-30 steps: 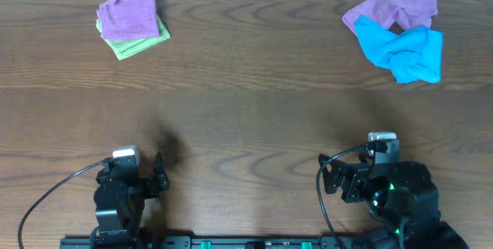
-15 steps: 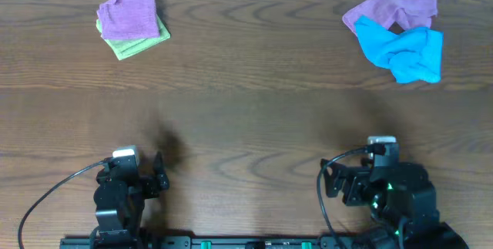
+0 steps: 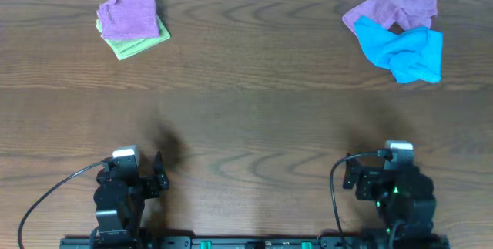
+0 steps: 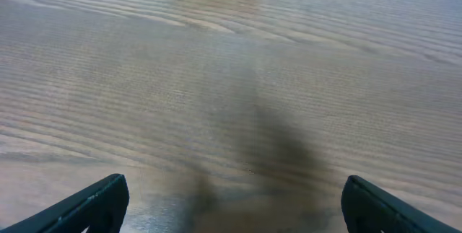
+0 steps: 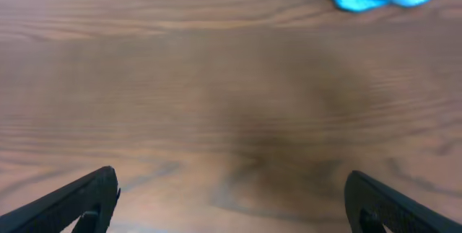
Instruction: Fold the cloth
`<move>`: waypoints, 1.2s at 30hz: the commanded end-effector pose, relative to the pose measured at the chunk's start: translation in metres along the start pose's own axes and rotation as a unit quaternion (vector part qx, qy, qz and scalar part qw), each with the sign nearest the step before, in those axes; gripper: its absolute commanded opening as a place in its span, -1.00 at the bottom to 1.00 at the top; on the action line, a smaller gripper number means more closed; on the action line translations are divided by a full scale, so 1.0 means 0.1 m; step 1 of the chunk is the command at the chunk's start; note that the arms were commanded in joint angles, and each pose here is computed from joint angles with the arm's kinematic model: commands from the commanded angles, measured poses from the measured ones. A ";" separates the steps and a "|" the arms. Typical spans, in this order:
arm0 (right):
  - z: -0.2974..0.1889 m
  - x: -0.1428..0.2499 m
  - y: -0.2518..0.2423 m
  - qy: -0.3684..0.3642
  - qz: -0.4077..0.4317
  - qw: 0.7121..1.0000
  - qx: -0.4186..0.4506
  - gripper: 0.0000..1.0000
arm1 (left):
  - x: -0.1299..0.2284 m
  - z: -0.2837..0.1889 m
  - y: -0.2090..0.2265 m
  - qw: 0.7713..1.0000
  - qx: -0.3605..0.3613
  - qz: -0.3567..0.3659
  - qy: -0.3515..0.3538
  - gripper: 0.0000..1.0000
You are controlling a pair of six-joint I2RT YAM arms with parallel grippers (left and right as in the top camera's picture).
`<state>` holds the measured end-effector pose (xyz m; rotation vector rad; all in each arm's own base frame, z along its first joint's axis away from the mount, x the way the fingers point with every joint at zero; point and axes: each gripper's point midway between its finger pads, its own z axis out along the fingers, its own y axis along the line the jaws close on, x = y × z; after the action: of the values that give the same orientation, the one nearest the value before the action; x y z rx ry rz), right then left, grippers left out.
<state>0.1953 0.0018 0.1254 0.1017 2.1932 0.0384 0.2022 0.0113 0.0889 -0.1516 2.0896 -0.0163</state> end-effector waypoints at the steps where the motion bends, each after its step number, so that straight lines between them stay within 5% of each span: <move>1: 0.09 0.10 -0.07 -0.010 -0.036 0.999 0.011 0.98 | 0.00 0.01 0.02 1.000 -0.005 0.006 -0.003 0.91; 36: 0.27 0.34 -0.09 -0.032 -0.073 0.997 0.009 0.99 | 0.00 0.01 0.02 1.000 -0.005 0.006 -0.003 0.90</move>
<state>0.1977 -0.0040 0.0853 -0.0331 2.1259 -0.0614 0.2022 0.0113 0.0889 -0.1516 2.0896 -0.0163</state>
